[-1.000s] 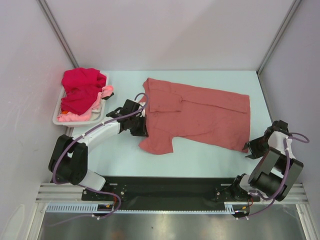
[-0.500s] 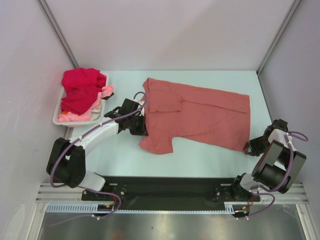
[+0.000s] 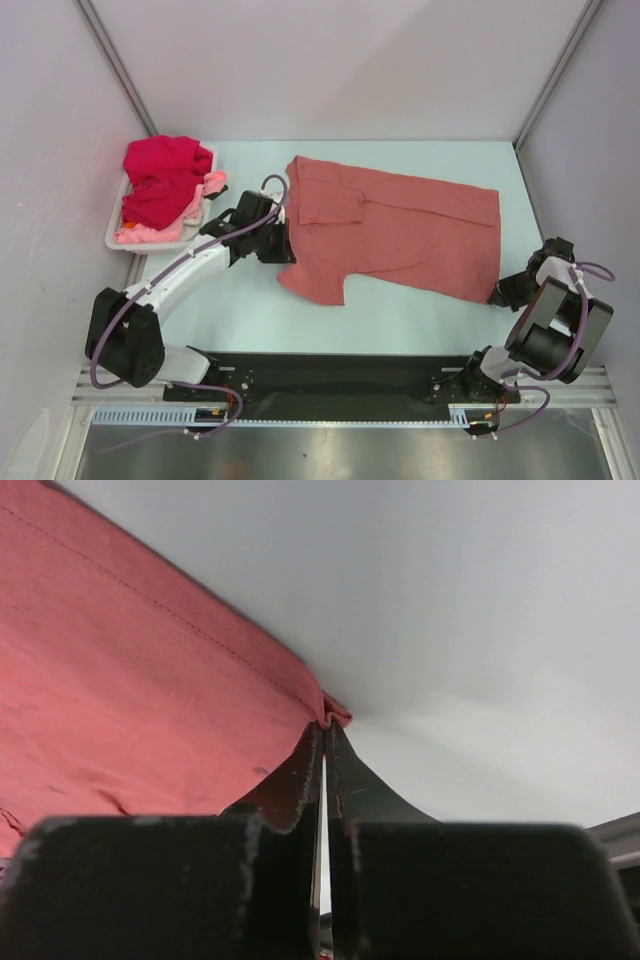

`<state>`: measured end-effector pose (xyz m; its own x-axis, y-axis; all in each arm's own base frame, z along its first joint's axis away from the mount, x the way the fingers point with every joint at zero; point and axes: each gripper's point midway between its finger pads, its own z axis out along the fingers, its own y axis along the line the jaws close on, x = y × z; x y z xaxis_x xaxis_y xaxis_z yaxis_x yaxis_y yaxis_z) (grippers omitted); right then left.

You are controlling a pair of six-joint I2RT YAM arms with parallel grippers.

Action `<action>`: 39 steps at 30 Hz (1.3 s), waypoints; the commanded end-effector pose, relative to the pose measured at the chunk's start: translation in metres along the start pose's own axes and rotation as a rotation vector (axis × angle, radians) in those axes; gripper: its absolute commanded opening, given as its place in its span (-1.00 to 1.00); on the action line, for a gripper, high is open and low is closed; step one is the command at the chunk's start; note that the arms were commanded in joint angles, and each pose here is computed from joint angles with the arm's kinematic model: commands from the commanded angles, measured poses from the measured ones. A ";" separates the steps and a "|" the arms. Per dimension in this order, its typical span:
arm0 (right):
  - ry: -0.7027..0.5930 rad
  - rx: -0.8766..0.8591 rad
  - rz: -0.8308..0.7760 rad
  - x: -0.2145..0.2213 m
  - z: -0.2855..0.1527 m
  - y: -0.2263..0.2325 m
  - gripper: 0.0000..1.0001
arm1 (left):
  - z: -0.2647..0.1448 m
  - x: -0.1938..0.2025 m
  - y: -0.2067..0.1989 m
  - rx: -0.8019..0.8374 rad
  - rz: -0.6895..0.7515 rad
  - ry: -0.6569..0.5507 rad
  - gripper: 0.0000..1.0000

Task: Fold and stack the t-shirts
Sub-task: Fold the tshirt

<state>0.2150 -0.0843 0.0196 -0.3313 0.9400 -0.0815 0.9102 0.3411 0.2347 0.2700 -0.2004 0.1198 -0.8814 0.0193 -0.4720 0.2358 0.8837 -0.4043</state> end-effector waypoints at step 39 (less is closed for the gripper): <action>-0.172 -0.080 -0.252 -0.130 0.000 0.182 -1.00 | 0.049 -0.301 -0.017 0.093 -0.174 -0.400 -0.99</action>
<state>0.4132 -0.1394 0.0694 -0.4841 0.8213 -0.3019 0.7885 0.5590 0.2563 0.5366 -0.2396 0.2049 -0.7297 -0.2888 -0.6198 0.1157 0.8412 -0.5282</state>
